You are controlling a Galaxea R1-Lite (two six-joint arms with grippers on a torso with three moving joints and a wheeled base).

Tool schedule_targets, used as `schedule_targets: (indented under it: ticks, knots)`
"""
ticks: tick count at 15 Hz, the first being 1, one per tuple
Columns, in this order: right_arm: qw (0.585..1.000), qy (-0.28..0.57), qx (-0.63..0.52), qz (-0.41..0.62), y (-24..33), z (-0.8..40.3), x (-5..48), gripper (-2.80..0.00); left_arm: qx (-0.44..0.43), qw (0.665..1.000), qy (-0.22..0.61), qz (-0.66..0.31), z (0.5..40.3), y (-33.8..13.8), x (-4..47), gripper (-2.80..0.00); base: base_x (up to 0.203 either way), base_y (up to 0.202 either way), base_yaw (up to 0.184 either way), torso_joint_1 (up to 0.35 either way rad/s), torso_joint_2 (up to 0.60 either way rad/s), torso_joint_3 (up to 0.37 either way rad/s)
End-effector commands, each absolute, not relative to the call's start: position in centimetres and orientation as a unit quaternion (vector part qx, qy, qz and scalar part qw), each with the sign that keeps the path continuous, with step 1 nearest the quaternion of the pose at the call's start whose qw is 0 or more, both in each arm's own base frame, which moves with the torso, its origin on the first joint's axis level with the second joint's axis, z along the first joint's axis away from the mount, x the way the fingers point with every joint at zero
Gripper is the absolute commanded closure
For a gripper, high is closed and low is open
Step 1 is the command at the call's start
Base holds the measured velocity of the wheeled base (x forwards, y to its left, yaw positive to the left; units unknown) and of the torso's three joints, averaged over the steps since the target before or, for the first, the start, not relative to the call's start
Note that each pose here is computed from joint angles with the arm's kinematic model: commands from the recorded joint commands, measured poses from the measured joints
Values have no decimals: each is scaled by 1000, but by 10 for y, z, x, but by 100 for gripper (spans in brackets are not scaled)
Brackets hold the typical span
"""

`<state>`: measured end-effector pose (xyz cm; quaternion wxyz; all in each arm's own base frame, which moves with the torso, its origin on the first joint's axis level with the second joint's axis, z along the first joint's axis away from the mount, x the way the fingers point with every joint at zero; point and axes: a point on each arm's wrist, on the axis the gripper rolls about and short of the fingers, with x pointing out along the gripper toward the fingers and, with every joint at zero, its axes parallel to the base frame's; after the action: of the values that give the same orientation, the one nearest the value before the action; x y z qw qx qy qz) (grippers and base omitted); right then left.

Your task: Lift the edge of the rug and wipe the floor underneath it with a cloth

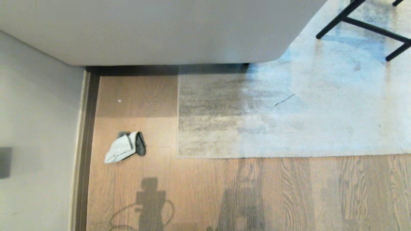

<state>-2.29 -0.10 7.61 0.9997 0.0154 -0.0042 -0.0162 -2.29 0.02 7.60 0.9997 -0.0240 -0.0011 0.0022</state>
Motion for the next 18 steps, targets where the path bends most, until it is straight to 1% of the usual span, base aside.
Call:
schedule_targets:
  ticks: [1, 2, 3, 4, 5, 6, 8, 9, 18]
  knots:
    - [1000, -4, 15, -16, -1, 76, -23, 0, -62, 998, -2, 2, 76, 0, -23, 0, 0, 0, 0, 0, 4, 201]
    - [1000, -4, 15, -16, -1, 76, -23, 0, -133, 991, -2, 2, 76, 0, -23, 0, 0, 0, 0, 2, 5, 212]
    - [1000, -4, 15, -16, -1, 76, -23, 0, -219, 976, -2, 2, 76, 0, -23, 0, 0, 0, 0, -3, 3, 202]
    - [1000, -4, 15, -16, -1, 76, -23, 0, -264, 965, -2, 2, 76, 0, -23, 0, 0, 0, 0, -5, 0, 200]
    - [1000, -4, 16, -16, -1, 76, -23, 0, -269, 963, -2, 2, 76, 0, -23, 0, 0, 0, 0, 0, 2, 203]
    - [1000, -4, 15, -16, -1, 76, -23, 0, -235, 972, -2, 2, 76, 0, -23, 0, 0, 0, 0, 2, -2, 203]
    - [1000, -4, 16, -16, -1, 76, -23, 0, -74, 997, -2, 3, 76, 0, -23, 0, 0, 0, 0, 4, 4, 206]
    - [1000, -4, 15, -16, -1, 76, -23, 0, -33, 999, -2, 3, 76, 0, -23, 0, 0, 0, 0, -6, 2, 194]
    - [1000, -4, 15, -16, -1, 76, -23, 0, -25, 1000, -2, 3, 76, 0, -23, 0, 0, 0, 0, 2, 2, 202]
